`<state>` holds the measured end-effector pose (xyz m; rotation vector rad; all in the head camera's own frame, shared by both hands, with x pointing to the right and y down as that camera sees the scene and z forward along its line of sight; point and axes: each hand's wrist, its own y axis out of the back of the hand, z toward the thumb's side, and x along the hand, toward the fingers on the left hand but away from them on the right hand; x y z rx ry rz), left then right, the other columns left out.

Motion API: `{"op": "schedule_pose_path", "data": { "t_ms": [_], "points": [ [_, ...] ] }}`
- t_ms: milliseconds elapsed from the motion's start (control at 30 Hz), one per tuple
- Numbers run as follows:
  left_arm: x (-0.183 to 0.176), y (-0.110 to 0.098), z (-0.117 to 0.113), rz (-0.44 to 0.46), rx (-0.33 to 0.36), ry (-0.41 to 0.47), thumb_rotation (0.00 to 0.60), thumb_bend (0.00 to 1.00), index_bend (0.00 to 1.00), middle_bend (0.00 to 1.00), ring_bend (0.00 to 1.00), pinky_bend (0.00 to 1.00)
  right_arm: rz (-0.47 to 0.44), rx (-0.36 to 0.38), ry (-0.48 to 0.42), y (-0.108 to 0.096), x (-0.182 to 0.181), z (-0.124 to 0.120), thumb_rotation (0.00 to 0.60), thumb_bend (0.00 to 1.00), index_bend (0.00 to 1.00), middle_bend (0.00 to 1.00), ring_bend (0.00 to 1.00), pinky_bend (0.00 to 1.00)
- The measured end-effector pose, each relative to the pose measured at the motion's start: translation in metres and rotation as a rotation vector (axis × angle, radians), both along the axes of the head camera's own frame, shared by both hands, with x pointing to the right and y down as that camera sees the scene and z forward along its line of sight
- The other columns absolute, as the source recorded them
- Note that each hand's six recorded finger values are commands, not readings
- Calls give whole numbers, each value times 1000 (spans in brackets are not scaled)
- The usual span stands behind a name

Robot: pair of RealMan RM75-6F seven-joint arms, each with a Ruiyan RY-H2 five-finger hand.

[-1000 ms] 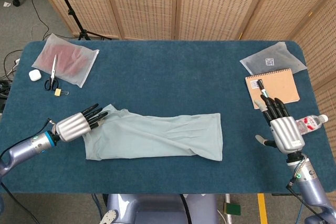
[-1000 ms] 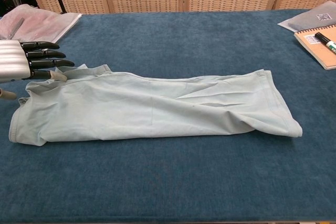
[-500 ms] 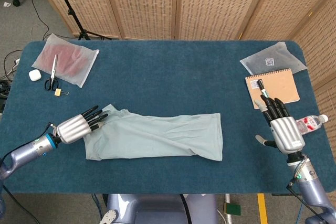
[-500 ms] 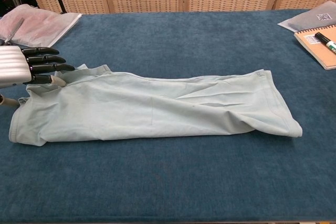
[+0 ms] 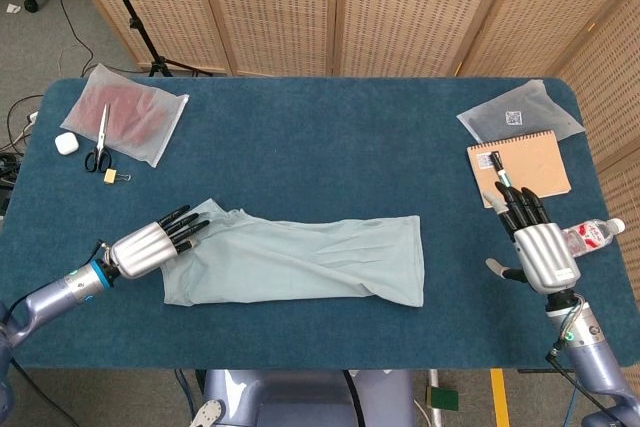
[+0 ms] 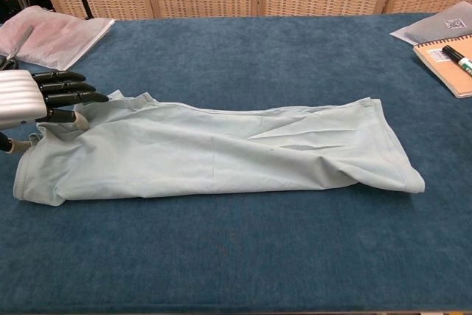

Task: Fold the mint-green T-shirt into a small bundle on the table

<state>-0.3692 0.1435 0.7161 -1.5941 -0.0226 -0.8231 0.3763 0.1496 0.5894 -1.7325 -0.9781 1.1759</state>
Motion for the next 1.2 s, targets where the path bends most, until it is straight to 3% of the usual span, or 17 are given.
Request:
{"op": "schedule_pose_path", "data": {
  "t_ms": [533, 800, 1200],
  "points": [
    [3, -1, 2, -59, -30, 35, 600, 374, 540, 0, 0, 0, -4, -9, -3, 1, -1, 2, 600, 0, 0, 0, 0, 42],
    [6, -4, 1, -71, -25, 53, 600, 443, 700, 0, 0, 0, -4, -13, -9, 1, -2, 2, 600, 0, 0, 0, 0, 42],
    [-6, -6, -4, -107, -23, 55, 600, 479, 755, 0, 0, 0, -4, -11, -10, 1, -1, 0, 600, 0, 0, 0, 0, 42]
  ]
}}
